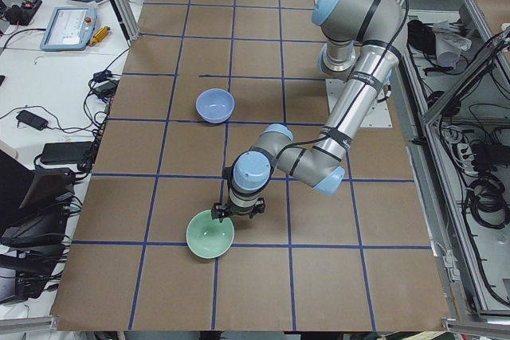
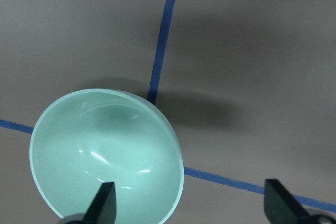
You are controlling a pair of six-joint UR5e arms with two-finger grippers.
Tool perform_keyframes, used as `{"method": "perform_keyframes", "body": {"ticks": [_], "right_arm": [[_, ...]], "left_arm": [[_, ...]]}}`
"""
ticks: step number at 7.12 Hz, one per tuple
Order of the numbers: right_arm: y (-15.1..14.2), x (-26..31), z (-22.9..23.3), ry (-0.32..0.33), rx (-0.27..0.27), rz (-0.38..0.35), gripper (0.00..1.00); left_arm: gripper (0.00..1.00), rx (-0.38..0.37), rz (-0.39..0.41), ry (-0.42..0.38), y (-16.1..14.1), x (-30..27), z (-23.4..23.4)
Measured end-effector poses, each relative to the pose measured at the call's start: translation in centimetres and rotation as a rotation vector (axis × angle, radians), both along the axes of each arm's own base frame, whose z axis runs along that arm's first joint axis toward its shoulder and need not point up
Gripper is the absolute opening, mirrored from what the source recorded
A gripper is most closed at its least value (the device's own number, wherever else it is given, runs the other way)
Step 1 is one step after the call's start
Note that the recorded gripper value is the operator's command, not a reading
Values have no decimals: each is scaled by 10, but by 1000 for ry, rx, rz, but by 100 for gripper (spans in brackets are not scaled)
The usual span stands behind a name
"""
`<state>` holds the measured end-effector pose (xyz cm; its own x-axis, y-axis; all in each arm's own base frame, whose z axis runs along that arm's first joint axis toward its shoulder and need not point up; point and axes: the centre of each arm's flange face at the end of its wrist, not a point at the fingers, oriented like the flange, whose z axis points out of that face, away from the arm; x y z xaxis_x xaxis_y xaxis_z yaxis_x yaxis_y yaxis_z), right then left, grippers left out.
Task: Stack green bowl on blue bowl
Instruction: 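Grasp the mint-green bowl rim with the left gripper near the robot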
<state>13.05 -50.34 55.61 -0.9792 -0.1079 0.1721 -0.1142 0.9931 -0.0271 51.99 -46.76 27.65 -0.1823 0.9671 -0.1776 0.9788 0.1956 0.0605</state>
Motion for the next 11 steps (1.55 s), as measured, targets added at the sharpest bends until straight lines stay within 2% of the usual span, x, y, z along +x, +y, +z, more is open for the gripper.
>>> {"method": "perform_keyframes", "body": {"ticks": [7, 11], "right_arm": [[0, 0, 0, 0, 0, 0, 100], [0, 0, 0, 0, 0, 0, 100]], "left_arm": [[100, 17, -50, 32, -11, 35, -51], [100, 45, -44, 50, -10, 38, -72]]}}
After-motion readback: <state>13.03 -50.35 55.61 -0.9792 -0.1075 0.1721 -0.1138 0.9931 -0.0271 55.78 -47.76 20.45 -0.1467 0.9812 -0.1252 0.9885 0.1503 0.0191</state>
